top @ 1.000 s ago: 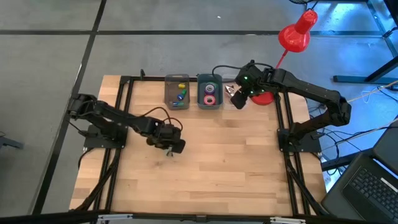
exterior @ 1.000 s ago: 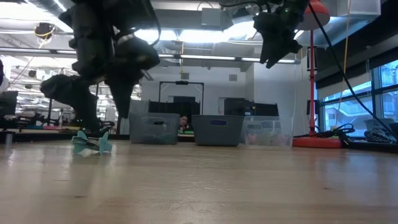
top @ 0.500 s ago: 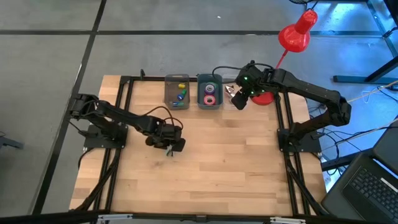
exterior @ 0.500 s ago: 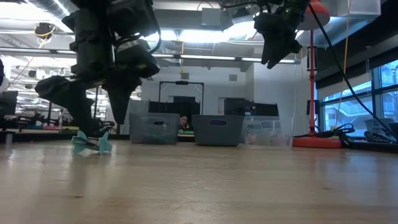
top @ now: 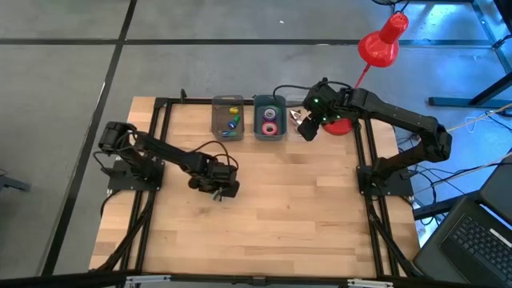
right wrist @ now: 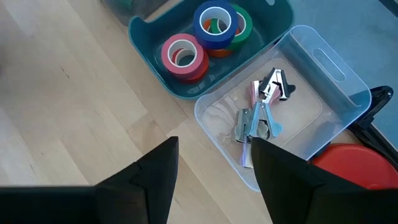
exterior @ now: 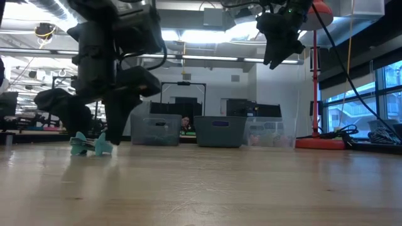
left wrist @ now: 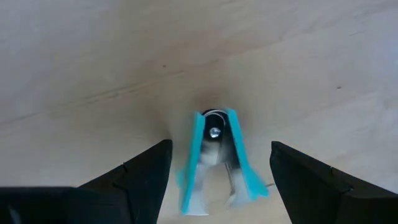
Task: Pick and place Stapler, Stapler remover, tape
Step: Put the light blue staple remover into the transparent bin
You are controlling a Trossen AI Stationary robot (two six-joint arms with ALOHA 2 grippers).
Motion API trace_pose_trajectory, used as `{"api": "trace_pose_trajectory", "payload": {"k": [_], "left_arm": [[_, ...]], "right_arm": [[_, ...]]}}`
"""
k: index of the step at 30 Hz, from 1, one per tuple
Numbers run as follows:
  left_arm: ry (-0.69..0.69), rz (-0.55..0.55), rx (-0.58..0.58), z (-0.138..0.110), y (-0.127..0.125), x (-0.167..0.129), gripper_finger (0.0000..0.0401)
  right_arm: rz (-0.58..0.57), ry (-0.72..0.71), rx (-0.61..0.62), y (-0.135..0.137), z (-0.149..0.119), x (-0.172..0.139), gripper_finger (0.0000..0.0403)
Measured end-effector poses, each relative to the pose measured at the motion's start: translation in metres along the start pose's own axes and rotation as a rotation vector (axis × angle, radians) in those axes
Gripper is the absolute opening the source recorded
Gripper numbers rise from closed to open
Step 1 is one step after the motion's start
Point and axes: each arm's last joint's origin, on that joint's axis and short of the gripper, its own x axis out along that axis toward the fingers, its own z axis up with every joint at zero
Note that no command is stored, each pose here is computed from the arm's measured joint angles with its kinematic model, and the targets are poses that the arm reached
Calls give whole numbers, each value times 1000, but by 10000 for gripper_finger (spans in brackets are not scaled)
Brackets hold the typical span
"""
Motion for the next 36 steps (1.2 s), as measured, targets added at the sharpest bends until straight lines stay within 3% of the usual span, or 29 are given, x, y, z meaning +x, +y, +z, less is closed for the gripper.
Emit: {"api": "trace_pose_trajectory", "payload": {"k": [7, 10, 18, 26, 32, 36], "left_arm": [[7, 26, 30, 1, 0, 7, 261], [0, 36, 58, 1, 1, 7, 241], [-28, 68, 119, 2, 4, 7, 75], [-50, 46, 182, 2, 2, 7, 75], [-287, -211, 298, 12, -24, -6, 75], [-412, -507, 381, 28, -50, -24, 75]], "right_arm": [[0, 0, 0, 0, 0, 0, 204], [0, 0, 0, 0, 0, 0, 204], [0, 0, 0, 0, 0, 0, 204], [0, 1, 4, 0, 0, 0, 203], [86, 33, -9, 2, -6, -9, 203], [131, -37, -14, 3, -16, -35, 203]]}}
